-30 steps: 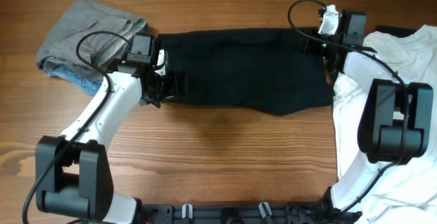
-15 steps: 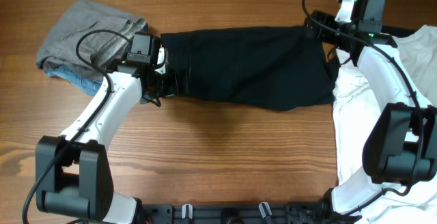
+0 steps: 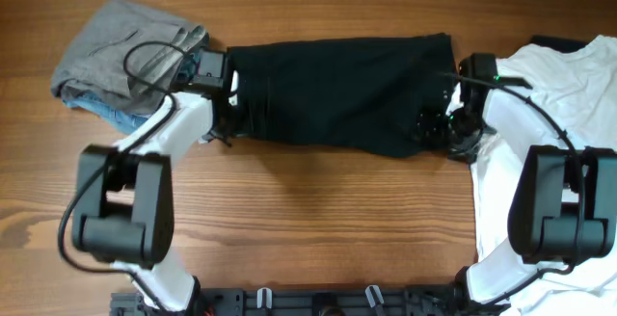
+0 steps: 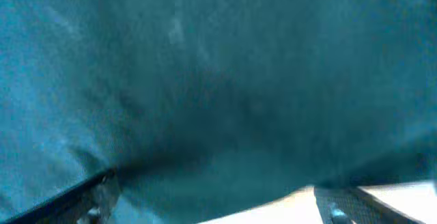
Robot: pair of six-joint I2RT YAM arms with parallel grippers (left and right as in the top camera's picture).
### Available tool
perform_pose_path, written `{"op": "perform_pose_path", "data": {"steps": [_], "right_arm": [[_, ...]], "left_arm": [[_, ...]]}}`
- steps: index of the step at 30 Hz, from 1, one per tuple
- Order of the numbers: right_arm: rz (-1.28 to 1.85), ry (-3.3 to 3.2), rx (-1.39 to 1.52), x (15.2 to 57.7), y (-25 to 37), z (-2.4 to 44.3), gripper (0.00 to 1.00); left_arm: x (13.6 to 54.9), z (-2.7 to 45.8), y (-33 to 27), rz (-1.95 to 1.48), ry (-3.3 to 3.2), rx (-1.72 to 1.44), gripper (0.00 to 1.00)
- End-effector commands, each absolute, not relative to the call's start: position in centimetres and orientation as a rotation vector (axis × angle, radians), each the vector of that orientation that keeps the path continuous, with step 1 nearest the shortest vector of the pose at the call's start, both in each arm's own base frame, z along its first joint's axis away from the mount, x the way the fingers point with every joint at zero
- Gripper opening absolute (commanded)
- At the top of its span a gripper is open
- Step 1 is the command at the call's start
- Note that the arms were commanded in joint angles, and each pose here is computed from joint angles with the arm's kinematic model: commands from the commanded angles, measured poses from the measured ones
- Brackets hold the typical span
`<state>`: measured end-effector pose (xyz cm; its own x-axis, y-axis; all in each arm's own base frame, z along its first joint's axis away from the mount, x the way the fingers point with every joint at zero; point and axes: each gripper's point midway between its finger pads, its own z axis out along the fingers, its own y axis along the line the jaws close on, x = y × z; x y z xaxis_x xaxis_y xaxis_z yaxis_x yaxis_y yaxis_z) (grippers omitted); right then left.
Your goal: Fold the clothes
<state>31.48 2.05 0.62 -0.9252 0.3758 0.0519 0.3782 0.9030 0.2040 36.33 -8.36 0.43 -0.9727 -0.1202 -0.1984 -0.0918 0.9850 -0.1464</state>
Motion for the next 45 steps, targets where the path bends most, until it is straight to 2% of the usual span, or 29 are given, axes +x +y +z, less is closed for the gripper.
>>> {"op": "perform_pose_path", "data": {"steps": [1, 2, 3, 4, 8, 9, 10, 11, 12, 13, 14, 16, 17, 18, 19, 20, 21, 22, 23, 25, 28, 30, 32, 35, 38, 41, 42, 43, 45], "right_arm": [[-0.367, -3.063, -0.650, 31.6, 2.3, 0.6, 0.36], [-0.350, -3.071, -0.633, 31.6, 2.1, 0.6, 0.17], [-0.295, -3.070, -0.636, 31.3, 1.6, 0.5, 0.07], [-0.234, -3.057, -0.644, 30.6, 1.0, 0.6, 0.04], [-0.154, -2.956, -0.631, 26.3, 0.8, 3.4, 0.04], [-0.149, -2.943, -0.628, 25.5, 0.8, 4.2, 0.27], [-0.138, -2.951, -0.626, 24.8, 0.7, 5.4, 0.68], [-0.135, -2.980, -0.628, 24.9, 0.5, 6.1, 0.81], [-0.146, -3.007, -0.634, 25.2, 0.6, 6.7, 0.82], [-0.167, -3.081, -0.618, 26.4, 0.5, 7.9, 0.83], [-0.244, -3.168, -0.520, 27.7, 1.1, 8.9, 0.80], [-0.460, -3.279, -0.335, 29.8, 3.0, 10.3, 0.64], [-0.540, -3.305, -0.311, 30.7, 3.7, 10.8, 0.47], [-0.640, -3.322, -0.323, 31.9, 4.5, 11.0, 0.19], [-0.691, -3.316, -0.333, 32.5, 5.1, 10.8, 0.11], [-0.700, -3.287, -0.342, 32.6, 5.7, 10.0, 0.08], [-0.695, -3.267, -0.322, 32.5, 6.2, 9.4, 0.08], [-0.683, -3.233, -0.286, 32.2, 7.0, 8.3, 0.08], [-0.668, -3.188, -0.242, 31.8, 8.1, 7.0, 0.08], [-0.643, -3.126, -0.182, 31.0, 9.5, 5.2, 0.08], [-0.610, -3.054, -0.145, 29.9, 10.9, 3.3, 0.08], [-0.572, -2.999, -0.132, 28.7, 11.2, 2.4, 0.09], [-0.501, -2.981, -0.167, 28.2, 10.6, 1.8, 0.09], [-0.191, -2.940, -0.347, 26.2, 7.3, 0.6, 0.10], [-0.092, -2.890, -0.432, 24.4, 6.0, -0.3, 0.11], [0.075, -2.878, -0.518, 23.6, 4.0, -0.8, 0.09], [0.067, -2.882, -0.507, 23.7, 4.1, -0.8, 0.07], [0.048, -2.899, -0.487, 24.1, 4.2, -0.7, 0.04], [-0.164, -2.973, -0.294, 25.8, 6.4, 1.2, 0.04]], "left_arm": [[36.7, -2.0, -8.2, -0.170, 2.947, -0.126, 0.94], [36.5, -2.2, -8.0, -0.159, 2.955, -0.131, 0.60], [36.2, -2.3, -7.4, -0.129, 2.968, -0.142, 0.32], [35.8, -2.4, -6.6, -0.082, 2.985, -0.175, 0.04], [30.6, -2.5, -1.1, 0.082, 3.158, -0.559, 0.04], [29.7, -2.4, -0.7, 0.054, 3.190, -0.605, 0.04], [29.1, -2.1, -0.9, -0.024, 3.221, -0.617, 0.06], [29.0, -1.8, -1.7, -0.130, 3.237, -0.582, 0.15], [29.2, -1.4, -2.5, -0.213, 3.235, -0.552, 0.25], [29.6, -0.6, -3.3, -0.293, 3.214, -0.517, 0.31], [30.1, 0.4, -3.6, -0.326, 3.185, -0.508, 0.36], [31.2, 3.2, -3.9, -0.367, 3.123, -0.436, 0.44], [31.7, 4.8, -4.0, -0.378, 3.090, -0.392, 0.47], [32.5, 6.7, -4.0, -0.383, 3.031, -0.373, 0.56], [33.5, 8.6, -4.0, -0.388, 2.960, -0.351, 0.70], [34.5, 10.0, -4.1, -0.393, 2.887, -0.327, 0.77], [35.5, 11.0, -4.2, -0.395, 2.824, -0.303, 0.72], [36.9, 11.9, -4.4, -0.406, 2.756, -0.275, 0.56], [38.3, 12.4, -5.4, -0.449, 2.697, -0.230, 0.47], [39.6, 12.3, -7.7, -0.518, 2.654, -0.128, 0.36], [40.3, 8.9, -11.6, -0.546, 2.690, 0.070, 0.22], [39.9, 4.5, -14.0, -0.547, 2.765, 0.193, 0.16], [40.7, 1.1, -14.1, -0.495, 2.795, 0.181, 0.04], [43.0, -2.3, -6.7, -0.103, 2.783, -0.345, 0.04], [44.3, -1.5, -2.7, -0.062, 2.726, -0.475, 0.04], [46.6, 2.5, -2.4, -0.298, 2.665, -0.441, 0.06], [47.3, 4.6, -3.5, -0.409, 2.634, -0.345, 0.10], [47.4, 7.4, -5.4, -0.534, 2.596, -0.241, 0.20], [46.2, 10.9, -7.7, -0.623, 2.570, -0.142, 0.32]]}}
